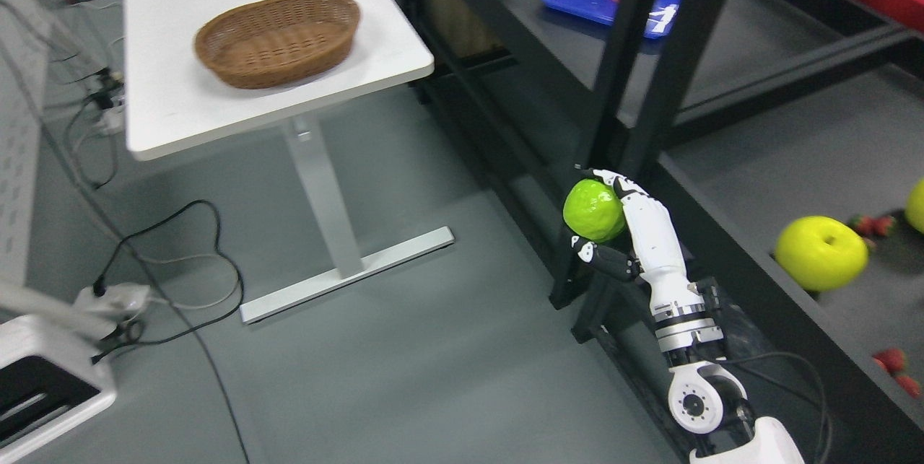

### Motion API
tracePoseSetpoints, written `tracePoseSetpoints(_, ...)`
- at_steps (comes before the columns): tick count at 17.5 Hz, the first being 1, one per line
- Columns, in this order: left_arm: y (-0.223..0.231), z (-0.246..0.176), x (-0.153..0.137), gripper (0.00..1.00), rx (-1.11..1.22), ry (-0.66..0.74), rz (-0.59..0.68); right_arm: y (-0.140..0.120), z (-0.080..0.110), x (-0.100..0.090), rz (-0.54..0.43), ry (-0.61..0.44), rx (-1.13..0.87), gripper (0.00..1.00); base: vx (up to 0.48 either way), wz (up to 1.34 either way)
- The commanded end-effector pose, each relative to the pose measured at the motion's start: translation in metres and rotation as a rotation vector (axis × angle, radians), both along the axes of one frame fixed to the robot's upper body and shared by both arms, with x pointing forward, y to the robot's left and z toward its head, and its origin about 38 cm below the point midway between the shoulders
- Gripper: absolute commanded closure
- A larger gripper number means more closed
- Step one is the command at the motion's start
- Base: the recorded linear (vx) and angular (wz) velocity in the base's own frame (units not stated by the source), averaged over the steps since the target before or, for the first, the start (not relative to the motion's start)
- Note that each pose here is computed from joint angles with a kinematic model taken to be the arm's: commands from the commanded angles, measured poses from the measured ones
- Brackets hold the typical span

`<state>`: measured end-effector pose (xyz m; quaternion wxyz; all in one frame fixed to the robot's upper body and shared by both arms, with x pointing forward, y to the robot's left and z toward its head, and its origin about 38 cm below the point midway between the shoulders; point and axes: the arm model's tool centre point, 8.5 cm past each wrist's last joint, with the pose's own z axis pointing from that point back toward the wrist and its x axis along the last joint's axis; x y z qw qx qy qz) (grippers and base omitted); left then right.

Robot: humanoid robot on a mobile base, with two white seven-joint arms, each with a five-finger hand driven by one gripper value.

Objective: Place green apple on left shelf middle layer
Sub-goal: 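Carry the apple in the right hand while the robot turns toward the shelf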

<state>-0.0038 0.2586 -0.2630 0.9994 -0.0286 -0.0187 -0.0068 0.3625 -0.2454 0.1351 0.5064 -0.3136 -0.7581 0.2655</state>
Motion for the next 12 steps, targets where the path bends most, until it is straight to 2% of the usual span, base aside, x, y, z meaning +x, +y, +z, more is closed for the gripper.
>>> tracePoseSetpoints(1,0.0113,0.0009,0.0000,0.00,0.018,0.001,-0.001,0.0027,0.0065,0.0043,0.002,-0.019,0.007,0.98,-0.007,-1.06)
tracePoseSetpoints(6,0.0114,0.0009,-0.0005,0.00,0.018,0.002,0.000,0.0091,0.0042,0.0035,0.013,-0.012,0.019,0.98,0.051,-1.29)
tracePoseSetpoints(12,0.0114,0.0009,-0.0005,0.00,0.018,0.002,0.000,0.0095,-0.0034,-0.0015,0.018,0.011,0.018,0.98,0.181,-1.12)
